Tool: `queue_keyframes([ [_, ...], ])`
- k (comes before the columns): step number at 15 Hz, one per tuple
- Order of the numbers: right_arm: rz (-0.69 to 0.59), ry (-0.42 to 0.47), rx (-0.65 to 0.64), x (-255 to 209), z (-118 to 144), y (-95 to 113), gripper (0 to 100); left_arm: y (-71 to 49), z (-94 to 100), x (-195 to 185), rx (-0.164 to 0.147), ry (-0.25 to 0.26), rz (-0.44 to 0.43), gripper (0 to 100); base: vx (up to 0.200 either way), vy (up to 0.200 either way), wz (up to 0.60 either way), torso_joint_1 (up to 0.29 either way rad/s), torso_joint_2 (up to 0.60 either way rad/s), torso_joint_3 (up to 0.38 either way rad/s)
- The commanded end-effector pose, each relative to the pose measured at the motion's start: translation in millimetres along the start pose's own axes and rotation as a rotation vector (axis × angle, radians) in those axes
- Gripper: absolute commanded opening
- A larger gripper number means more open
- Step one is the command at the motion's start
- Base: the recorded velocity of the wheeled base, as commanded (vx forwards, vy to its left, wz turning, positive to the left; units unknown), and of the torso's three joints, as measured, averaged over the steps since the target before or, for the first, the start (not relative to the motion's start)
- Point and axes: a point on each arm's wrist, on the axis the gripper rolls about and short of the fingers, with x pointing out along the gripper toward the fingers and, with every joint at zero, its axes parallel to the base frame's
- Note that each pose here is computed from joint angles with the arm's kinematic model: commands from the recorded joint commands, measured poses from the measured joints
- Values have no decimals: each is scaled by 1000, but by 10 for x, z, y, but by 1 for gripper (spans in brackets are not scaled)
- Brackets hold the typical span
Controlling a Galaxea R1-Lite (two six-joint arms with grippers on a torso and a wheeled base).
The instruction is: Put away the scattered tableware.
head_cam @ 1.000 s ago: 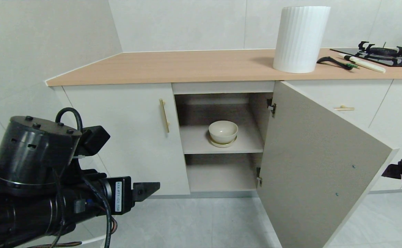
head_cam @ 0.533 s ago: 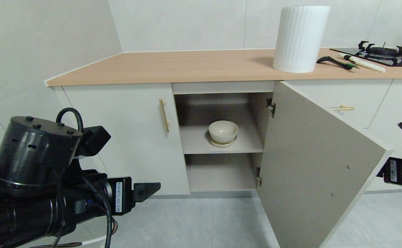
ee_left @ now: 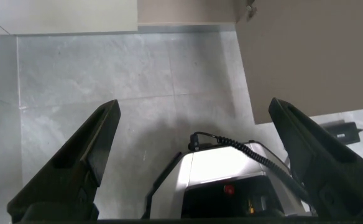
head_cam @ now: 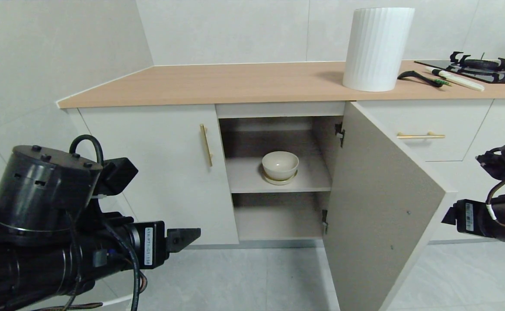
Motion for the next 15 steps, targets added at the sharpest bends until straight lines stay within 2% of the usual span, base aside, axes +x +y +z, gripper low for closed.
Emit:
queue_keyframes([
  [1,47,11,-18,-30,-60,135,100,-1,-1,4,0,1,1,100,0,0,0,0,0,0],
  [6,155,21,-13,-36,-198,460,100,-1,-2,8,0,3,2,100,0,0,0,0,0,0],
  [9,206,7,-41,36,-277,625,100,-2,2,2,-1,0,0,100,0,0,0,0,0,0],
  [12,308,-22,-85,26,-323,881,100,-3,2,6,0,1,1,100,0,0,0,0,0,0],
  [15,327,-30,-122,150,-302,1010,100,-12,12,23,-5,-7,-2,100,0,0,0,0,0,0],
])
